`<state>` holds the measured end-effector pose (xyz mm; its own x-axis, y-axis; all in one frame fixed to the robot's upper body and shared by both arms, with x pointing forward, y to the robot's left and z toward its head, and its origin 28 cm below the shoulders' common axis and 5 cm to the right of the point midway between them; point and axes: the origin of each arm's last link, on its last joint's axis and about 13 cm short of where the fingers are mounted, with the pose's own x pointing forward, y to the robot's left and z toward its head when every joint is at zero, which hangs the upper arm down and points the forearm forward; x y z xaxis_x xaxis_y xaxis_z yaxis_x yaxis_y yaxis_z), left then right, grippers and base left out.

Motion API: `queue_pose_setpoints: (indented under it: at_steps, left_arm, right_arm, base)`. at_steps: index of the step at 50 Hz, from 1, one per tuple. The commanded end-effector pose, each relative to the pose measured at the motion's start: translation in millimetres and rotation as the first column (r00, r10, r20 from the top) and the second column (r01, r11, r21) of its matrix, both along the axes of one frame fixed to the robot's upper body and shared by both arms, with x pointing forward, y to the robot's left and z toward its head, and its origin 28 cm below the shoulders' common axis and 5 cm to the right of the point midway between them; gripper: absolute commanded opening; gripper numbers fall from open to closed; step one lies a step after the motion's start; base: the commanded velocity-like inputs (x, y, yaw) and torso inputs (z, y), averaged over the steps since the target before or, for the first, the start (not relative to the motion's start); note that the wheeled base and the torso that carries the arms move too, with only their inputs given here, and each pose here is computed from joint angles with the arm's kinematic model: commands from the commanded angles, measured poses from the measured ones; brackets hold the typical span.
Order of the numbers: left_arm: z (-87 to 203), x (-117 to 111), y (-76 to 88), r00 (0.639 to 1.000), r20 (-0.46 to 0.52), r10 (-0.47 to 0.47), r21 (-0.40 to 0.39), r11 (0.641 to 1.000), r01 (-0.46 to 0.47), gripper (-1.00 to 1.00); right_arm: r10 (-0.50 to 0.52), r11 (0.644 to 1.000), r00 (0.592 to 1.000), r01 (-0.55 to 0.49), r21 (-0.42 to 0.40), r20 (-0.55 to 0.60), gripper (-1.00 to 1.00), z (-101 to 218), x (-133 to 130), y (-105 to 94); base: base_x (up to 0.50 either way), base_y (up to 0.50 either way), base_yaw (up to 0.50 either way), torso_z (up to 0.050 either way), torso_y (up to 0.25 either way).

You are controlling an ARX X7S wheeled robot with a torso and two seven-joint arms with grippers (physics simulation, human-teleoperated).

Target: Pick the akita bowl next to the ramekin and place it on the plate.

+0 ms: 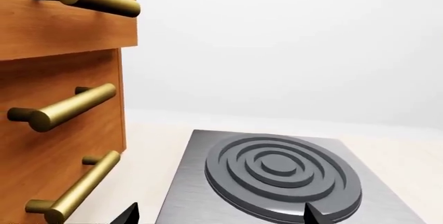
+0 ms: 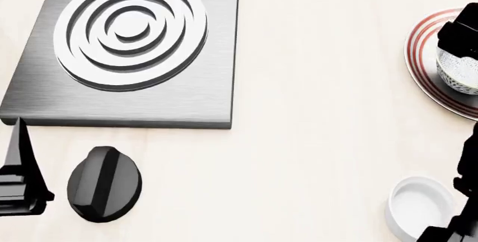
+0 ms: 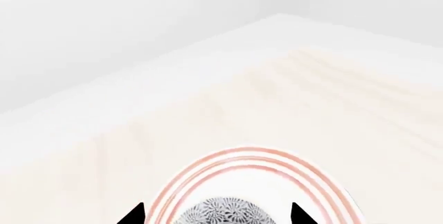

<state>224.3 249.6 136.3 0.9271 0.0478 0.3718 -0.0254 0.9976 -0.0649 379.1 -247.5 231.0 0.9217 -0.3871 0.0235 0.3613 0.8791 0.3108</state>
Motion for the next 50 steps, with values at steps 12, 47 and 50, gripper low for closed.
queue_pose_setpoints:
  at_steps: [12,47,50]
  left_arm:
    - [0,6,0.2,0.999,-0.012,0.044,-0.032,0.998,-0.045,1.00]
    - [10,6,-1.2,0.994,0.024,0.111,-0.146,0.983,-0.106,1.00]
    - [10,7,2.0,0.993,0.025,0.113,-0.143,0.984,-0.109,1.00]
  right_arm:
    - [0.050,0.959,0.991,-0.012,-0.284,0.127,1.00,-55,-42,43.3]
    - [0.256,0.872,0.934,-0.112,-0.477,0.249,1.00,-77,-73,123.3]
    - [0.280,0.849,0.933,-0.130,-0.512,0.227,1.00,-80,-77,128.4]
  base:
    - [0.00,0.00,0.00,0.000,0.000]
    - [0.00,0.00,0.00,0.000,0.000]
    - [0.00,0.00,0.00,0.000,0.000]
